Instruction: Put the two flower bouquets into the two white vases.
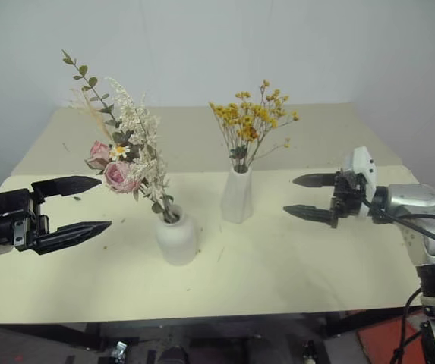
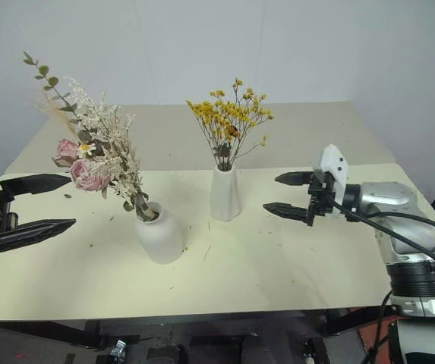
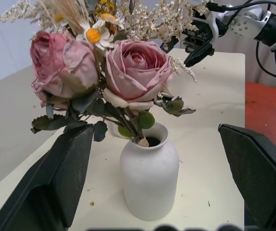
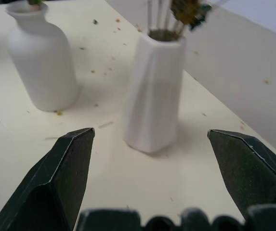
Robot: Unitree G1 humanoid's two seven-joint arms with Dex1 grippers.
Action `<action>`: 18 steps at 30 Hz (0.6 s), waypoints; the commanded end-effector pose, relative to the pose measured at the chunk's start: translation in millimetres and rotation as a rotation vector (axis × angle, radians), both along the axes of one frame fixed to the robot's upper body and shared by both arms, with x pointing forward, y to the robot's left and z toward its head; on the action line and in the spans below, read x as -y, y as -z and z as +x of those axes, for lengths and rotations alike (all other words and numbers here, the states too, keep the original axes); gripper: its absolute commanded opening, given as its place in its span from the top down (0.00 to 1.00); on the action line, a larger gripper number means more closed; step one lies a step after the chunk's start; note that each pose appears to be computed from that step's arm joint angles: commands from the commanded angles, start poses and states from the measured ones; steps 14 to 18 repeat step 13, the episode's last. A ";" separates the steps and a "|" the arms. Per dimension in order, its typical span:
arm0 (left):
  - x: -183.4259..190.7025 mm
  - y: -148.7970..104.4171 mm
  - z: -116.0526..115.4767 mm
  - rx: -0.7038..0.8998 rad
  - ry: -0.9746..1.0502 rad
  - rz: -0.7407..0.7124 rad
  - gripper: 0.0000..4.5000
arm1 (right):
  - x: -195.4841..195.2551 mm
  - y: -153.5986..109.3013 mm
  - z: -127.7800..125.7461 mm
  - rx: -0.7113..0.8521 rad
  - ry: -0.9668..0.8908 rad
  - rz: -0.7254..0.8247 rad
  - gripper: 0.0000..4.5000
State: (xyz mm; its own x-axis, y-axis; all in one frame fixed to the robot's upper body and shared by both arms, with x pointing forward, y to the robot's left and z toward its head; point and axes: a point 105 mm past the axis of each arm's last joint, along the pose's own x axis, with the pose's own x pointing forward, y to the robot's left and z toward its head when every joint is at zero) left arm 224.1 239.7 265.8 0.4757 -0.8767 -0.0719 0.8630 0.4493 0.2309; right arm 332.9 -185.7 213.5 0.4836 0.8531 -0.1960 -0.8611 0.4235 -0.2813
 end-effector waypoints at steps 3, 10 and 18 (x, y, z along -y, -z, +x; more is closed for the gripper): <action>0.9 -2.8 -1.9 0.044 -0.009 -0.002 0.00 | 11.0 -16.1 -1.9 0.077 0.038 -0.001 0.01; 3.1 2.4 -0.7 0.031 -0.002 -0.022 0.00 | 15.0 -15.4 -6.0 0.085 0.063 -0.007 0.01; 4.2 4.6 -0.9 0.027 -0.006 -0.033 0.00 | 17.6 -15.2 -8.8 0.091 0.082 -0.008 0.01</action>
